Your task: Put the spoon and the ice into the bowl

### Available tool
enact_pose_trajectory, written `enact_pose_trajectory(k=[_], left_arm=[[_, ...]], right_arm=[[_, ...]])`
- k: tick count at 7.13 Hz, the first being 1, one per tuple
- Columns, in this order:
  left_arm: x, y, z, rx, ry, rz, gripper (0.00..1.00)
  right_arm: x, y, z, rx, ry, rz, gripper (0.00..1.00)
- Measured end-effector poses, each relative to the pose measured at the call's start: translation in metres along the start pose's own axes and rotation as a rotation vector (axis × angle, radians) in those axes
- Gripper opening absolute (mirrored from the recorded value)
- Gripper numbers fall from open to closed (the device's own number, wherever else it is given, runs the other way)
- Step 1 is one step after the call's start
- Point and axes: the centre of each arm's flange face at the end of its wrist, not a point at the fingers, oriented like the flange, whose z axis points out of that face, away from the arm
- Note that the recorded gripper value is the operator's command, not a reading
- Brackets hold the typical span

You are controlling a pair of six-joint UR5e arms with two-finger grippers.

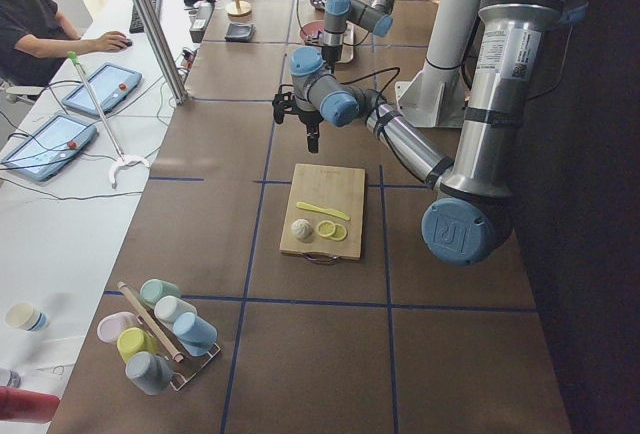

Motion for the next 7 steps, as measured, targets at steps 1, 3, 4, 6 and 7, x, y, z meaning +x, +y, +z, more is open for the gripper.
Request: enact_pose_trajectory(k=[1, 3, 4, 6, 7], left_arm=[[0.0, -0.001, 0.0, 0.011, -0.008, 0.0, 1.0], [-0.003, -0.002, 0.004, 0.016, -0.02, -0.006, 1.0], [-0.006, -0.003, 0.006, 0.013, -0.025, -0.012, 1.0], [-0.023, 0.0, 0.012, -0.001, -0.044, 0.004, 1.0], [-0.04, 0.003, 0.015, -0.016, -0.061, 0.064, 1.0]], right_arm=[[-0.002, -0.001, 0.002, 0.002, 0.003, 0.001, 0.98], [-0.004, -0.006, -0.004, 0.011, -0.005, 0.005, 0.99], [0.011, -0.018, -0.018, 0.023, -0.011, 0.018, 0.99], [0.084, -0.061, -0.075, -0.001, -0.019, 0.092, 0.99], [0.133, -0.089, -0.111, -0.028, -0.026, 0.136, 0.99]])
